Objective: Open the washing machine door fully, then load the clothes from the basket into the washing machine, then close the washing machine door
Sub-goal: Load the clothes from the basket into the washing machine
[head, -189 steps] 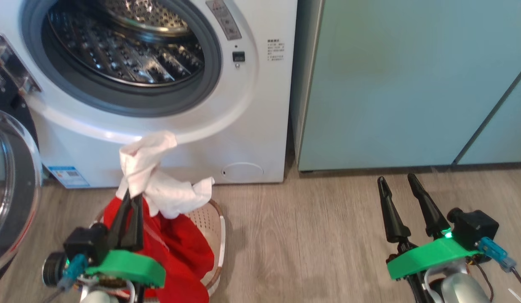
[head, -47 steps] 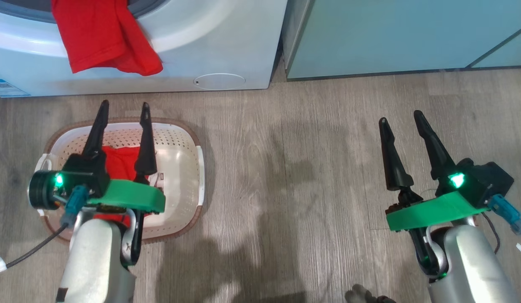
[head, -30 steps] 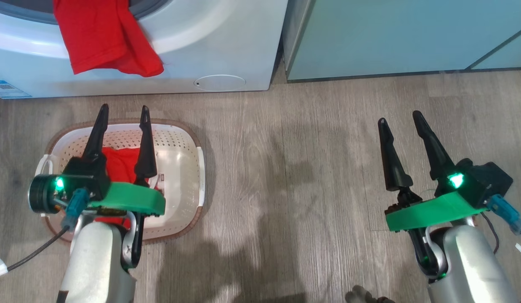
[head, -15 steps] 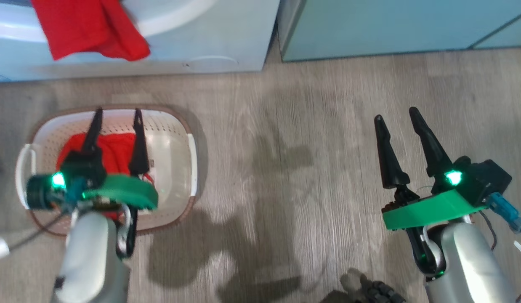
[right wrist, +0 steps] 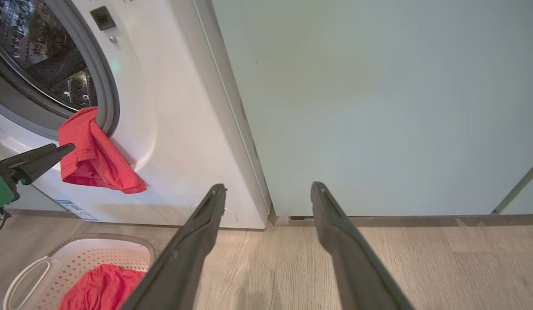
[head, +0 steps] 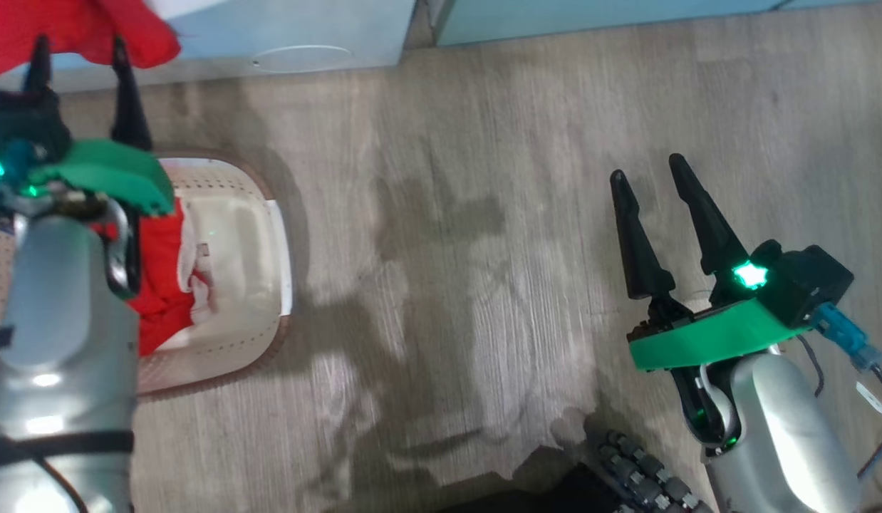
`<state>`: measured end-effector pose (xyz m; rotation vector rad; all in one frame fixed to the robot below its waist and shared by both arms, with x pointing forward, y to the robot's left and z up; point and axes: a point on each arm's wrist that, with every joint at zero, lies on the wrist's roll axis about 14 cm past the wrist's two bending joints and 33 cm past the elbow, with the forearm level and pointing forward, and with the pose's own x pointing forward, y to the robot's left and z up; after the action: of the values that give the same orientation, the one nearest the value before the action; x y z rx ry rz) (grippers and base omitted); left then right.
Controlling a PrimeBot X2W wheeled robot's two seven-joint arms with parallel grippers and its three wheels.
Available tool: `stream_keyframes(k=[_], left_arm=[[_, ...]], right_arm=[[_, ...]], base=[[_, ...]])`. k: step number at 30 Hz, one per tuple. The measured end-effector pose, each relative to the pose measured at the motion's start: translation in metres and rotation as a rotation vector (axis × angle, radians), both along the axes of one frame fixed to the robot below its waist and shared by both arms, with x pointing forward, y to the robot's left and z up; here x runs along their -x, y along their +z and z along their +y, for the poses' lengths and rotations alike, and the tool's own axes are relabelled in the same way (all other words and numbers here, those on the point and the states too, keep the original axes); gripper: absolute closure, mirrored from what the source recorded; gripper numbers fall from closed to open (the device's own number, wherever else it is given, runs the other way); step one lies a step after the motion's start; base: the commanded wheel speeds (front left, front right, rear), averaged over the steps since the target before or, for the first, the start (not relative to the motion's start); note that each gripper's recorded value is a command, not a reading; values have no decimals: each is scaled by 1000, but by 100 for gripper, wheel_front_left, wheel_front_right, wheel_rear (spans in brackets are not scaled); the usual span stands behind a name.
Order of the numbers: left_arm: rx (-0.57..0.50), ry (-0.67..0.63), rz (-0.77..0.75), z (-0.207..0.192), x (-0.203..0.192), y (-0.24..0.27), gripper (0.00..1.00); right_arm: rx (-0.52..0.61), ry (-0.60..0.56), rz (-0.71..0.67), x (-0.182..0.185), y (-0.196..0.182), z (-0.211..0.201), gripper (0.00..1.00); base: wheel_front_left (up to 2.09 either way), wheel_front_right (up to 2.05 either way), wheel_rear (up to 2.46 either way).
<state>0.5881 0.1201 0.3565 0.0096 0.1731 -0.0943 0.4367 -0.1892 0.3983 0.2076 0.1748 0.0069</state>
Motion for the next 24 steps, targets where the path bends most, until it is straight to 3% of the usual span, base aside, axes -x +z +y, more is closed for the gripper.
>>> stream_keyframes(k=[13, 24], left_arm=[[6, 73, 108, 3, -44, -28, 0], [5, 109, 236, 11, -52, -64, 0]], right_arm=[[-7, -10, 35, 1, -12, -3, 0], [-18, -8, 55, -2, -21, -2, 0]], base=[[0, 0, 0], [0, 0, 0]])
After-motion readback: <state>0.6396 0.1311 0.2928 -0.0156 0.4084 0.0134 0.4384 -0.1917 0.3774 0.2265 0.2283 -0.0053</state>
